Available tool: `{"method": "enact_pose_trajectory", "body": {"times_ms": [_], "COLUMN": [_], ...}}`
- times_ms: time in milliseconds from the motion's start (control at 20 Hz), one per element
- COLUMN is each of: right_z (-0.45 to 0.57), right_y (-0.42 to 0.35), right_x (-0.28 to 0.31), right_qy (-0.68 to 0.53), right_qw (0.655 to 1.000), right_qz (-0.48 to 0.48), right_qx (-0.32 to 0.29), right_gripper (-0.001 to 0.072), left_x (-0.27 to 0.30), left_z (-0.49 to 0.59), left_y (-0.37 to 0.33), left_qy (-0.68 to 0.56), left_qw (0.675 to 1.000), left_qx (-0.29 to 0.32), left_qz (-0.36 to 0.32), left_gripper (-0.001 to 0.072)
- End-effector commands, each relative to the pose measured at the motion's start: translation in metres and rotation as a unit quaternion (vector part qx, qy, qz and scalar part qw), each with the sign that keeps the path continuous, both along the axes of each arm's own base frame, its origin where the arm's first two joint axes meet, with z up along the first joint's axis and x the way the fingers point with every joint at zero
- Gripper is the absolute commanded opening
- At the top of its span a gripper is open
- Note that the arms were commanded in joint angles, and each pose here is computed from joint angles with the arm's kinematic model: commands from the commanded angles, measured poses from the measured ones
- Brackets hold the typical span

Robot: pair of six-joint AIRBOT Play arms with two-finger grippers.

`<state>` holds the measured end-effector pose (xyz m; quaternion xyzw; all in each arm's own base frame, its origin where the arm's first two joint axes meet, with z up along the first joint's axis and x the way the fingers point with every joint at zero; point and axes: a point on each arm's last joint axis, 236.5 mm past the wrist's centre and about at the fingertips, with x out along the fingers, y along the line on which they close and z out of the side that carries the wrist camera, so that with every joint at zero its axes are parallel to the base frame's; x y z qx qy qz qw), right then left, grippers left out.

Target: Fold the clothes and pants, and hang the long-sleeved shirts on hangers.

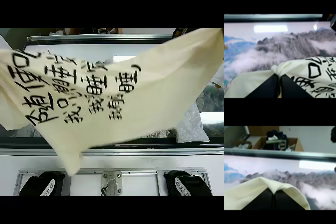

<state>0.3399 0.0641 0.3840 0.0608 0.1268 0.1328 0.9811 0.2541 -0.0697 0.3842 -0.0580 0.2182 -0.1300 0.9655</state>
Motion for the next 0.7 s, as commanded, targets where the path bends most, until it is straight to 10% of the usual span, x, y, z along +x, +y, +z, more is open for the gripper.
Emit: {"method": "enact_pose_trajectory", "body": {"times_ms": [0,450,500,550,600,650], "right_z": [-0.098,-0.308,-0.312,-0.31,-0.303,-0.292], "right_y": [0.005,-0.014,-0.013,-0.015,-0.017,-0.019], "right_x": [0.026,0.199,0.208,0.214,0.217,0.219], "right_qy": [0.18,0.307,0.301,0.293,0.283,0.271], "right_qw": [0.984,0.951,0.953,0.955,0.958,0.961], "right_qz": [0.017,-0.033,-0.035,-0.038,-0.041,-0.043], "right_qx": [-0.008,0.007,0.016,0.019,0.019,0.02], "right_gripper": [0.0009,0.0024,0.014,0.0423,0.0596,0.0588], "left_x": [0.017,0.276,0.292,0.305,0.313,0.317], "left_z": [-0.085,-0.268,-0.28,-0.288,-0.293,-0.292], "left_y": [-0.004,-0.009,-0.007,-0.008,-0.004,0.004], "left_qy": [0.179,0.181,0.19,0.199,0.208,0.219], "left_qw": [0.983,0.982,0.98,0.978,0.976,0.974], "left_qx": [0.03,0.057,0.056,0.055,0.056,0.056], "left_qz": [-0.015,0.018,0.021,0.02,0.024,0.028], "left_gripper": [0.0006,0.0006,0.0114,0.0569,0.0706,0.069]}}
